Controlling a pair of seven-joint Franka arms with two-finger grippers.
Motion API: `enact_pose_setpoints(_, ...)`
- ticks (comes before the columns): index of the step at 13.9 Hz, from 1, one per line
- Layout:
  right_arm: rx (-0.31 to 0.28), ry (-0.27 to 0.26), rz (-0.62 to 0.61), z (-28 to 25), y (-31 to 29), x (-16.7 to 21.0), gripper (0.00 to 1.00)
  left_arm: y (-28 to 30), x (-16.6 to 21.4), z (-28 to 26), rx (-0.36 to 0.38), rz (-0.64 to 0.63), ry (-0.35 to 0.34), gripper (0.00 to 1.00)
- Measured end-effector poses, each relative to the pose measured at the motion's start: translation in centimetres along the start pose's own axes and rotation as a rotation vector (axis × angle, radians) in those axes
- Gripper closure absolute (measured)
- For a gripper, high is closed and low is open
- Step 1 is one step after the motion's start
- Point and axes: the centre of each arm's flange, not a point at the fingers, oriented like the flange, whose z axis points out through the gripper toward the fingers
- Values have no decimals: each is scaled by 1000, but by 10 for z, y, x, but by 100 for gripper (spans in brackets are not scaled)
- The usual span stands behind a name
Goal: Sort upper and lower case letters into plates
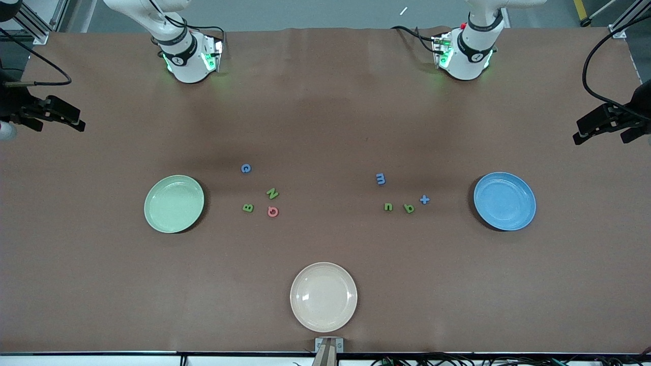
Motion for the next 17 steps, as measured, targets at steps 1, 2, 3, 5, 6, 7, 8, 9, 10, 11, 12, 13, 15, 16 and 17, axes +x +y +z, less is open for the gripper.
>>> enact_pose_setpoints(1, 0, 0, -1, 0, 0, 0, 0, 0, 0, 0, 0, 0, 1, 0)
enact_pose_setpoints(2, 0, -2, -1, 0, 0, 0, 0, 0, 0, -1, 0, 0, 2, 0)
enact_pose_setpoints(3, 0, -3, -1, 0, 0, 0, 0, -1, 0, -2, 0, -1, 4, 0)
enact_pose_setpoints(5, 0, -4, -1, 0, 0, 0, 0, -1, 0, -3, 0, -2, 6, 0)
enact_pose_setpoints(6, 0, -5, -1, 0, 0, -1, 0, 0, 0, -3, 0, -1, 5, 0)
enact_pose_setpoints(7, 0, -6, -1, 1, 0, -1, 0, 2, -1, -3, -1, 3, 1, 0)
enact_pose_setpoints(8, 0, -8, -1, 1, 0, -1, 0, 8, -2, -2, -2, 13, -8, 0)
enact_pose_setpoints(9, 0, -12, 0, 1, 0, -1, 0, 17, -3, 2, -4, 30, -22, 0)
enact_pose_setpoints(10, -1, -14, 0, 0, 0, -2, 0, 30, -4, 10, -4, 53, -41, 0)
enact_pose_setpoints(11, -2, -12, 1, -3, 0, -2, 0, 46, -4, 23, -4, 73, -66, 0)
enact_pose_setpoints(12, -3, -10, 3, -5, 2, -3, 0, 65, -3, 40, -3, 82, -96, 0)
enact_pose_setpoints(13, -4, -10, 9, -5, 5, -2, 0, 85, -2, 60, 0, 80, -125, 0)
enact_pose_setpoints(15, -4, -20, 28, 1, 15, 0, 0, 124, -1, 105, 2, 72, -146, 0)
enact_pose_setpoints(16, -4, -27, 37, 4, 20, 2, 0, 139, -2, 130, 0, 68, -145, 0)
enact_pose_setpoints(17, -4, -29, 44, 8, 24, 5, 0, 152, -4, 155, -2, 62, -141, 0)
